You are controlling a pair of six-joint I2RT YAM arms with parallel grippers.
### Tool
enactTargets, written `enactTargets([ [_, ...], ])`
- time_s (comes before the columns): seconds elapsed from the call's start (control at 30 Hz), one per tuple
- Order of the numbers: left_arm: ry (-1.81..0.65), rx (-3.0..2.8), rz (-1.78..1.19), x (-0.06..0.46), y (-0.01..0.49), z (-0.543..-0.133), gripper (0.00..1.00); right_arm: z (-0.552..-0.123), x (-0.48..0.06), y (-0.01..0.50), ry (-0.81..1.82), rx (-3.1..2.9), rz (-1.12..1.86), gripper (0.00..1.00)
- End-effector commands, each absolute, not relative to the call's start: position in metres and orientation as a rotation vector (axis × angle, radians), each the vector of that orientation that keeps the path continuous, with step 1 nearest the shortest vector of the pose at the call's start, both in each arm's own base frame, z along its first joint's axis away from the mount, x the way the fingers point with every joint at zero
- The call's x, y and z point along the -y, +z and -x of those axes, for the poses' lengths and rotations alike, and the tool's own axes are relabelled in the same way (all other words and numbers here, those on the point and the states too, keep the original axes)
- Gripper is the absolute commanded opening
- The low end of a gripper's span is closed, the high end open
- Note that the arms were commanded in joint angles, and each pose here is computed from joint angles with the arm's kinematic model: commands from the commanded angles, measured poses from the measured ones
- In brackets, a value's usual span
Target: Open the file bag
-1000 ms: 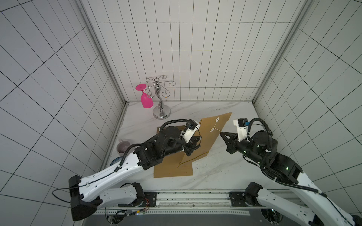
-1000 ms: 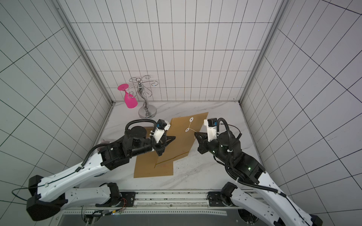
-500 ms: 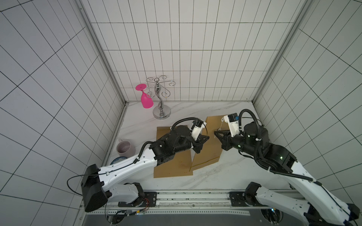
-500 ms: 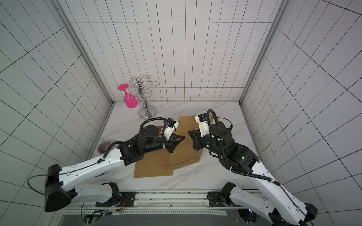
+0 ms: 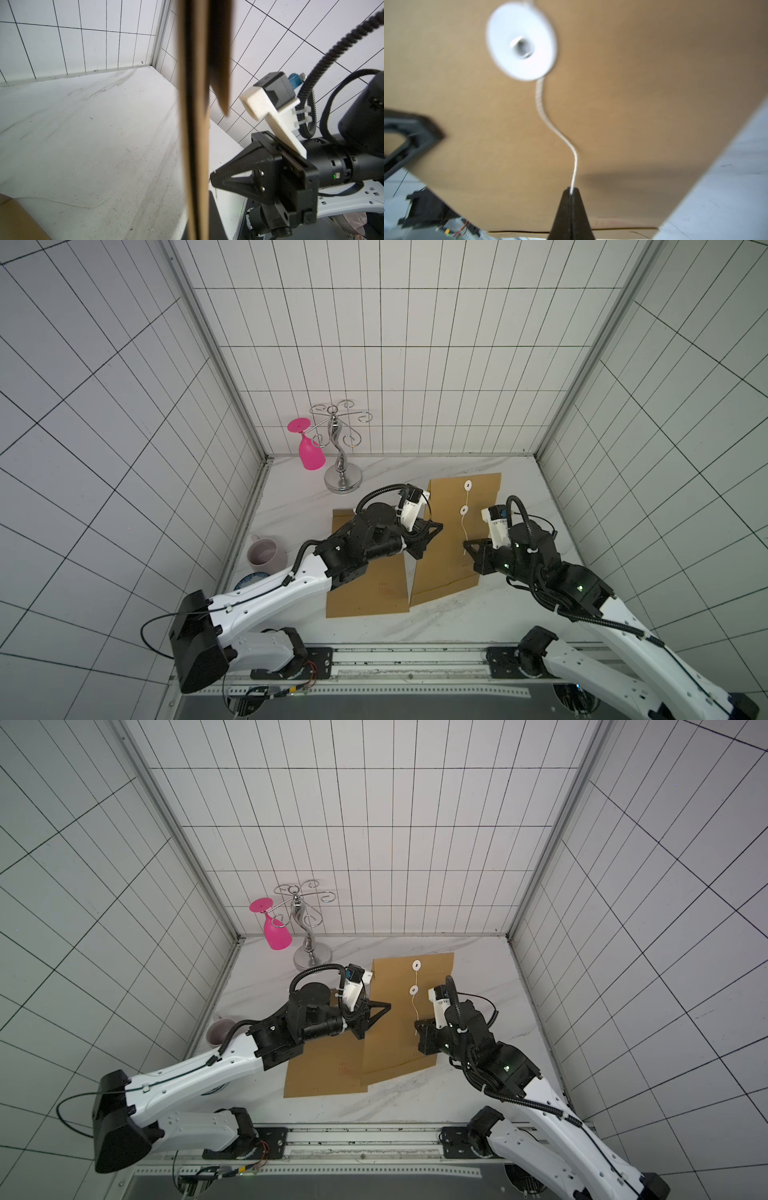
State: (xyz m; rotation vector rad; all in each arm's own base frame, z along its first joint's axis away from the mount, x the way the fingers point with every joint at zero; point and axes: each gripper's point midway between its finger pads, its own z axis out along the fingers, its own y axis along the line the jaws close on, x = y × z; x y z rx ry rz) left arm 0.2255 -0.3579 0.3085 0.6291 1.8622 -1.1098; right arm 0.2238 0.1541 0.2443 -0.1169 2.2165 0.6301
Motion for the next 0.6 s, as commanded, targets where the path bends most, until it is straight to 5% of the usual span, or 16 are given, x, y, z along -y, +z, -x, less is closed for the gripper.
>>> enactTargets([
  [0.0,-1.128,-1.839,-0.581,0.345,0.316,-0.229,0.00,-0.238,-0.124,0.244,0.548,-2.251,-0.013,0.00],
  [0.23,-1.134,-1.886,-0.641,0.344,0.295,-0.227,0.00,-0.271,-0.113,0.301,0.541,-2.165,-0.009,0.00],
  [0.57,-1.194,-1.935,-0.652,0.355,0.281,-0.225,0.00,-0.255,-0.187,0.377,0.745,-2.066,0.332,0.00],
])
